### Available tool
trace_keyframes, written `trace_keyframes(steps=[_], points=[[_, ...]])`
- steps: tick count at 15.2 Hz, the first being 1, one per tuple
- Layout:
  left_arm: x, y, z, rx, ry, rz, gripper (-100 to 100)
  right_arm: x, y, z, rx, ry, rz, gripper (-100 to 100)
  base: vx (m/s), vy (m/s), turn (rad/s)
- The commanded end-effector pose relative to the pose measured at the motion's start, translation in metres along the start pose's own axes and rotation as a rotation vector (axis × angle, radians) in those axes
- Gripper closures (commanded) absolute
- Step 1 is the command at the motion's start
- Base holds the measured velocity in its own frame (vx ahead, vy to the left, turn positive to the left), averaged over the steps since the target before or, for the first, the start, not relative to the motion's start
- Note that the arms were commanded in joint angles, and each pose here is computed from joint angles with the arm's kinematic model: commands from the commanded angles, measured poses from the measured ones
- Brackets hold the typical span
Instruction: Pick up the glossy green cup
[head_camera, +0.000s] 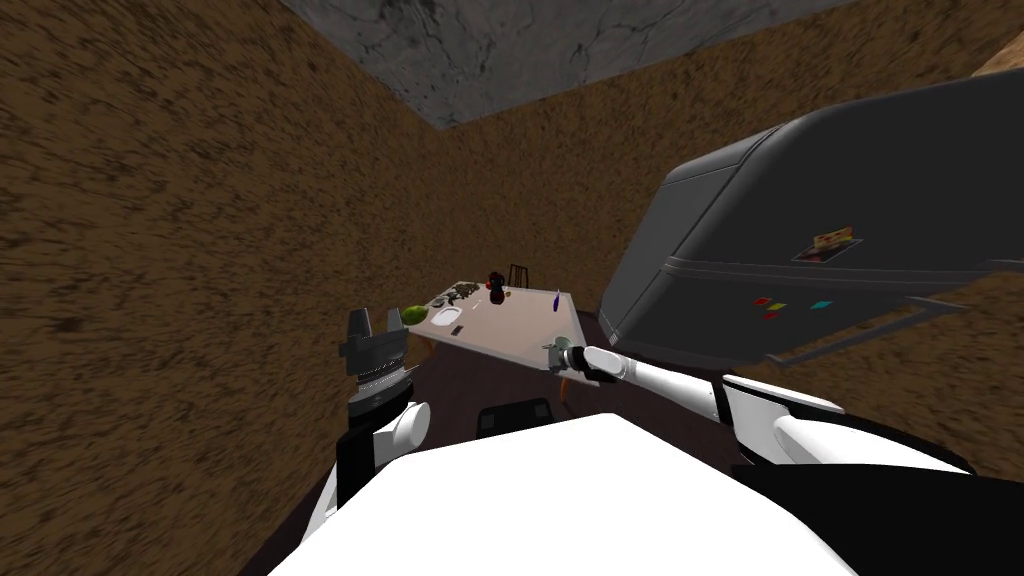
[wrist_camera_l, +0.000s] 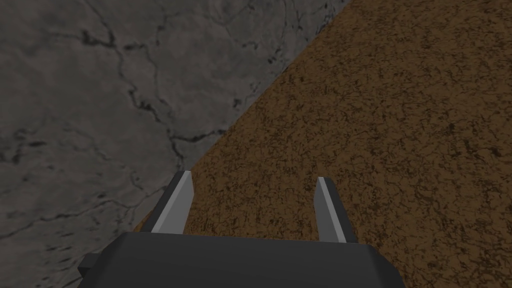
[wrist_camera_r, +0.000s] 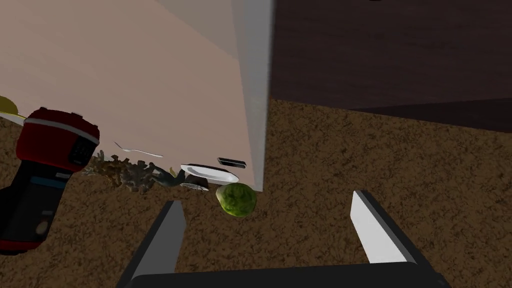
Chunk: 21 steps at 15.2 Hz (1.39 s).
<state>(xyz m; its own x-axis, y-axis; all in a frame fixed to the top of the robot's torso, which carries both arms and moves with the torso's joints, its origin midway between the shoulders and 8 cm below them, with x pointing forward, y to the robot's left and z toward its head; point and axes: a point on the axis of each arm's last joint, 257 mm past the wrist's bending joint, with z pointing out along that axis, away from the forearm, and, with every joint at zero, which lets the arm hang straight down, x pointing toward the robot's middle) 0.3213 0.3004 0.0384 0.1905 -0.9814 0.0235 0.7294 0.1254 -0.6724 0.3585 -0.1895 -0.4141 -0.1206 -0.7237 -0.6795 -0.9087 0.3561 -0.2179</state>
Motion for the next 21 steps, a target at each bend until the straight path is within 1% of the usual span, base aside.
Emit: trace_keyframes(steps=[1,3,4,7,8,10,11,13,14,15,16,19,20,21], points=[[0.0,0.0,0.0,0.0,0.0,0.0,0,0.031,-0.009,-0.005,0.001,0.08,-0.059,-100,0.024,0.007,0.072],[0.0,0.0,0.0,0.0,0.0,0.0,0,0.036,-0.011,-0.006,0.004,0.095,-0.076,-100,0.021,0.005,0.053],[0.0,0.0,0.0,0.0,0.0,0.0,0,0.061,-0.018,-0.014,0.005,0.158,-0.11,-100,0.017,0.006,0.059],[0.0,0.0,0.0,0.0,0.0,0.0,0,0.063,-0.018,-0.015,0.006,0.167,-0.132,-100,0.013,0.004,0.034],[0.0,0.0,0.0,0.0,0.0,0.0,0,0.087,-0.026,-0.025,0.006,0.229,-0.168,-100,0.011,0.007,0.053],[0.0,0.0,0.0,0.0,0.0,0.0,0,0.088,-0.026,-0.025,0.005,0.235,-0.185,-100,0.013,0.008,0.052],[0.0,0.0,0.0,0.0,0.0,0.0,0,0.111,-0.033,-0.036,0.003,0.295,-0.223,-100,0.013,0.011,0.066],[0.0,0.0,0.0,0.0,0.0,0.0,0,0.112,-0.033,-0.036,0.003,0.3,-0.234,-100,0.013,0.01,0.046],[0.0,0.0,0.0,0.0,0.0,0.0,0,0.132,-0.039,-0.048,-0.001,0.354,-0.265,-100,0.013,0.011,0.055],[0.0,0.0,0.0,0.0,0.0,0.0,0,0.133,-0.04,-0.048,-0.002,0.36,-0.279,-100,0.014,0.012,0.064],[0.0,0.0,0.0,0.0,0.0,0.0,0,0.152,-0.044,-0.06,-0.008,0.41,-0.305,-100,0.018,0.016,0.072],[0.0,0.0,0.0,0.0,0.0,0.0,0,0.153,-0.045,-0.06,-0.009,0.415,-0.32,-100,0.011,0.011,0.031],[0.0,0.0,0.0,0.0,0.0,0.0,0,0.171,-0.048,-0.071,-0.018,0.464,-0.35,-100,0.006,0.013,0.045],[0.0,0.0,0.0,0.0,0.0,0.0,0,0.172,-0.048,-0.072,-0.018,0.466,-0.356,-100,0.008,0.016,0.057]])
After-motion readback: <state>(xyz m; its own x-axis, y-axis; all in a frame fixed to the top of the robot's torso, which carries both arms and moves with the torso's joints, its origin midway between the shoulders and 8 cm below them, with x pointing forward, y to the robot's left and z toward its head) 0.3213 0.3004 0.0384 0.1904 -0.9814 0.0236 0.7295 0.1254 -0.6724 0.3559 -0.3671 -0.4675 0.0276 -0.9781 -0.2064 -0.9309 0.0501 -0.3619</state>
